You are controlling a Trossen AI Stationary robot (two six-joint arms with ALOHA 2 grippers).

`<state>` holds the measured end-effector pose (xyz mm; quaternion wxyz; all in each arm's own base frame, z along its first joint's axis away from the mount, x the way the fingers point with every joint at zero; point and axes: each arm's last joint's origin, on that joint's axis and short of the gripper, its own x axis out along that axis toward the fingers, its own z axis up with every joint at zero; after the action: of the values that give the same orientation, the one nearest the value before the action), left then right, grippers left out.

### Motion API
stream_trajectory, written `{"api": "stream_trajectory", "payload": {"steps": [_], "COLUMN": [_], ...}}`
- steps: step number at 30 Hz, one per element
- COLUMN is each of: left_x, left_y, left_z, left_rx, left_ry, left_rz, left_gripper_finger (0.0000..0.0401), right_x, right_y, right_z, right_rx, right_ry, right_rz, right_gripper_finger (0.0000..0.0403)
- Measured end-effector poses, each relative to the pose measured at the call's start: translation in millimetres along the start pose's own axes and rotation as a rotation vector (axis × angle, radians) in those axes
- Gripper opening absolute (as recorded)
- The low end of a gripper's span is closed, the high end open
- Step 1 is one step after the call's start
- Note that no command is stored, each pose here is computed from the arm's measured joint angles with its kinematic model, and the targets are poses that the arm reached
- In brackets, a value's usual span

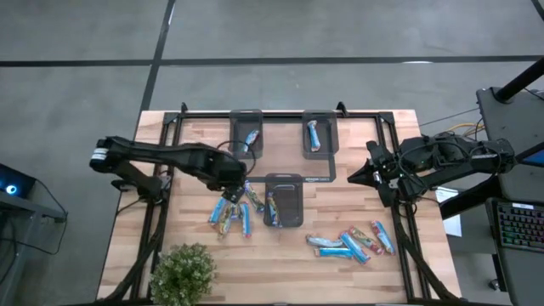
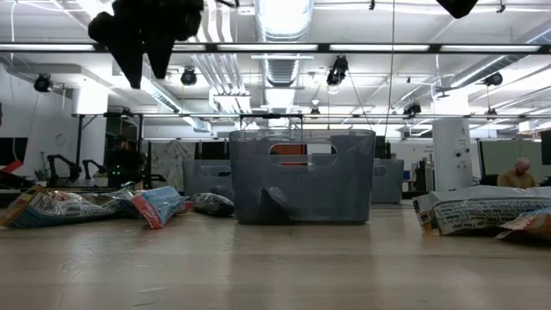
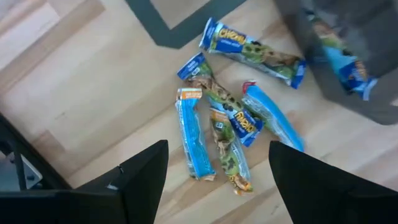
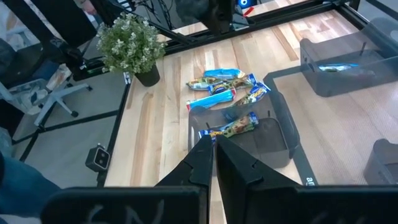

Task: Pick and place Granola Bars by type
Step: Put the yellow granola bar into the right black bin

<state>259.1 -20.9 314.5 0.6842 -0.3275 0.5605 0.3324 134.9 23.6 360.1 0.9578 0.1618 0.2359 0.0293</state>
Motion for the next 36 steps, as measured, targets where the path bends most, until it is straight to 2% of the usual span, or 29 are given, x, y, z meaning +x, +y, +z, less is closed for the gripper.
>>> {"api": "stream_trajectory", "payload": {"steps": [7, 12, 20, 27, 36], "left_x": [32, 51, 71, 94, 121], "left_y": [-16, -15, -9, 3, 6], "left_z": [5, 0, -9, -20, -25], "left_rx": [-0.003, -0.024, -0.071, -0.095, -0.126], "left_ry": [0.066, 0.101, 0.078, 0.144, 0.127], "left_rz": [0.101, 0.16, 0.073, 0.122, 0.049], "left_gripper_finger": [0.0261, 0.0261, 0.0261, 0.0261, 0.0261], "right_x": [0, 0, 0, 1, 1], "right_y": [0, 0, 0, 0, 0], "right_z": [0, 0, 0, -1, -1], "right_rx": [0.0, 0.001, 0.001, 0.002, 0.002], "right_ry": [0.0, 0.0, 0.0, 0.002, 0.003], "right_rz": [0.0, 0.0, 0.0, -0.001, -0.001], "right_gripper_finger": [0.0012, 0.0012, 0.0012, 0.0012, 0.0012]}}
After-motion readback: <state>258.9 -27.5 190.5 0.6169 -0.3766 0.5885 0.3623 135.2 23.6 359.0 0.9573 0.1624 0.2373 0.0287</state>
